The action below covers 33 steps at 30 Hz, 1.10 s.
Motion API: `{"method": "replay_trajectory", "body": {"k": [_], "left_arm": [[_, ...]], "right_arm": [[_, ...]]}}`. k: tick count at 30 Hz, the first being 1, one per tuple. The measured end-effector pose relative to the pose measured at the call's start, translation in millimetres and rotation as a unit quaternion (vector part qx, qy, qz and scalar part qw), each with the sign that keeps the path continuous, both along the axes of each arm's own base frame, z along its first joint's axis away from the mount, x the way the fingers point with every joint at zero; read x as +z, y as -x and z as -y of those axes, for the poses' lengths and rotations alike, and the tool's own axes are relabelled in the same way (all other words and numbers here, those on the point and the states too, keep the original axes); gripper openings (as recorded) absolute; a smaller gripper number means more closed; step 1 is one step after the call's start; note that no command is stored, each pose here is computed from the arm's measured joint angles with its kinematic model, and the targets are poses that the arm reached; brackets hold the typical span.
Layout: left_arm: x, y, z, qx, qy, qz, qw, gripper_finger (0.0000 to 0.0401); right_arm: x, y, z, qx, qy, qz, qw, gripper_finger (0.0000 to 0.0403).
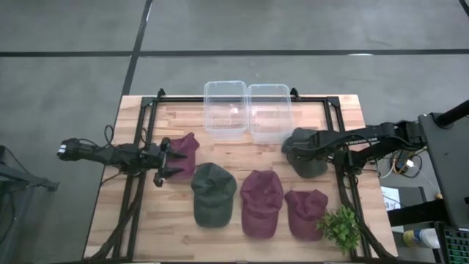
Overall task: Pick & Place hat
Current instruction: Put the right black cap into the right transparent bin
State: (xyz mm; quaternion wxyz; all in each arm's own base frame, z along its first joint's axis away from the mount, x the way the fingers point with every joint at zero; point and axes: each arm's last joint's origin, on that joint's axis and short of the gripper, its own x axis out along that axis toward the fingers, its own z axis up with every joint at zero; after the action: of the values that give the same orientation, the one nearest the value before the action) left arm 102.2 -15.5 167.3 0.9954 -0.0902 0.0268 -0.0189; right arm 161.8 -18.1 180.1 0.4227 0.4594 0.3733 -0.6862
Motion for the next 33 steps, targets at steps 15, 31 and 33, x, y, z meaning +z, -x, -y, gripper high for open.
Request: {"method": "replay_trajectory", "body": {"k": [15, 31, 33], "left_arm": [[0.0, 0.0, 0.0, 0.0, -0.004, 0.0, 1.0, 0.0255], [0.0, 0.0, 0.1, 0.0, -0.005, 0.0, 1.0, 0.0255], [0.0, 0.0, 0.1, 0.0, -0.005, 0.0, 1.0, 0.0255]], "right_arm": [[-20.3, -9.6, -1.6, 0.012, -0.044, -0.065, 0.997, 0.0129], [-19.5, -9.0, -2.2, 0.021, -0.051, -0.066, 0.996, 0.0013], [-18.6, -8.6, -2.8, 0.025, -0.054, -0.064, 0.996, 0.0012]]}}
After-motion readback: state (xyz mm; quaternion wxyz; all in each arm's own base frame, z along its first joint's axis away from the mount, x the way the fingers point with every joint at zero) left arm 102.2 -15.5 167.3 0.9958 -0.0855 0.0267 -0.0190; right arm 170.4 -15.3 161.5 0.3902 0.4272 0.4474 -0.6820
